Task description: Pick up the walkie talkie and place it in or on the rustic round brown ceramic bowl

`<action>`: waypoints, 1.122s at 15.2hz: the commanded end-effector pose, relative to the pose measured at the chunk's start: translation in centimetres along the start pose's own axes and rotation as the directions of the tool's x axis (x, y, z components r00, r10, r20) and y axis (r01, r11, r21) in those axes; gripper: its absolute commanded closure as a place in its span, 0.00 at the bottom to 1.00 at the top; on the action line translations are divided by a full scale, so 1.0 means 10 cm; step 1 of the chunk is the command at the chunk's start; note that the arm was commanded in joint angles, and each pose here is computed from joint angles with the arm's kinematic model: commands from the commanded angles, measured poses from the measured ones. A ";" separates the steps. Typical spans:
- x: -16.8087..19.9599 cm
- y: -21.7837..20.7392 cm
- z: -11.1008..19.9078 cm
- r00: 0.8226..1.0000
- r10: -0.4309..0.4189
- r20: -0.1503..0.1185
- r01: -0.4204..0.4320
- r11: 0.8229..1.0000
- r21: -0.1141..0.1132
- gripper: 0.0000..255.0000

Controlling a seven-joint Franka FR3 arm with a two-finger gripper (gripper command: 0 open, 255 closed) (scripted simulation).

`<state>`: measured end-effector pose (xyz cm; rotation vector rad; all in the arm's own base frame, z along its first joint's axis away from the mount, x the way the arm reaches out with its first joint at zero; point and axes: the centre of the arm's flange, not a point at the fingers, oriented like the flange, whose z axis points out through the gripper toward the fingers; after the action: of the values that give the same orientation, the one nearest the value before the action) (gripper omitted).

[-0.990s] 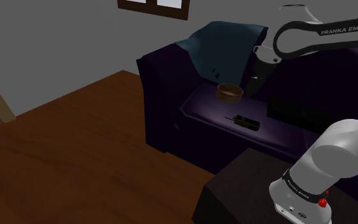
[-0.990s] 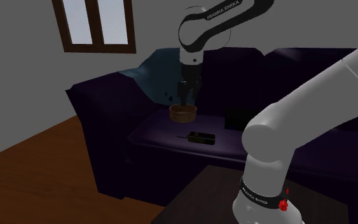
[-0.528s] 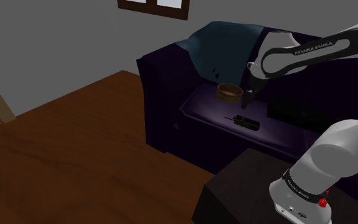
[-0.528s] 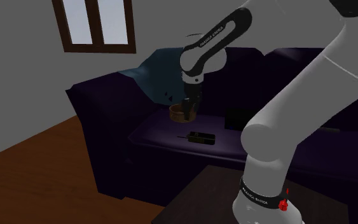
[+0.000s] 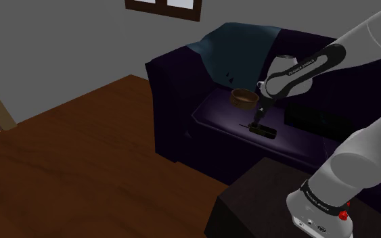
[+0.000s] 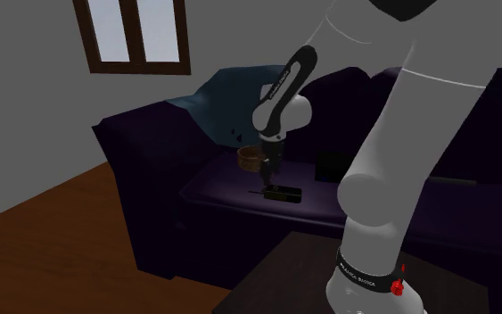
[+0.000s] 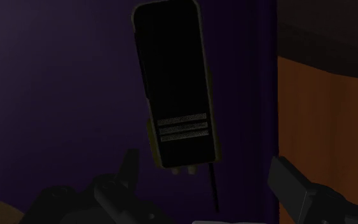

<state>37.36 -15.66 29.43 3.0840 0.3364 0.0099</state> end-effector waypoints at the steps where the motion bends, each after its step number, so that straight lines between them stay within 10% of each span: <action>1: 0.01 0.09 0.19 1.000 -0.013 0.003 0.013 1.000 -0.003 0.00; 16: 0.01 0.09 0.59 1.000 -0.013 0.003 0.013 1.000 -0.003 0.00; 17: 0.01 0.09 0.59 1.000 -0.013 0.003 0.013 1.000 -0.003 1.00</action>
<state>37.73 -16.77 23.60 3.0783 0.3559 0.0068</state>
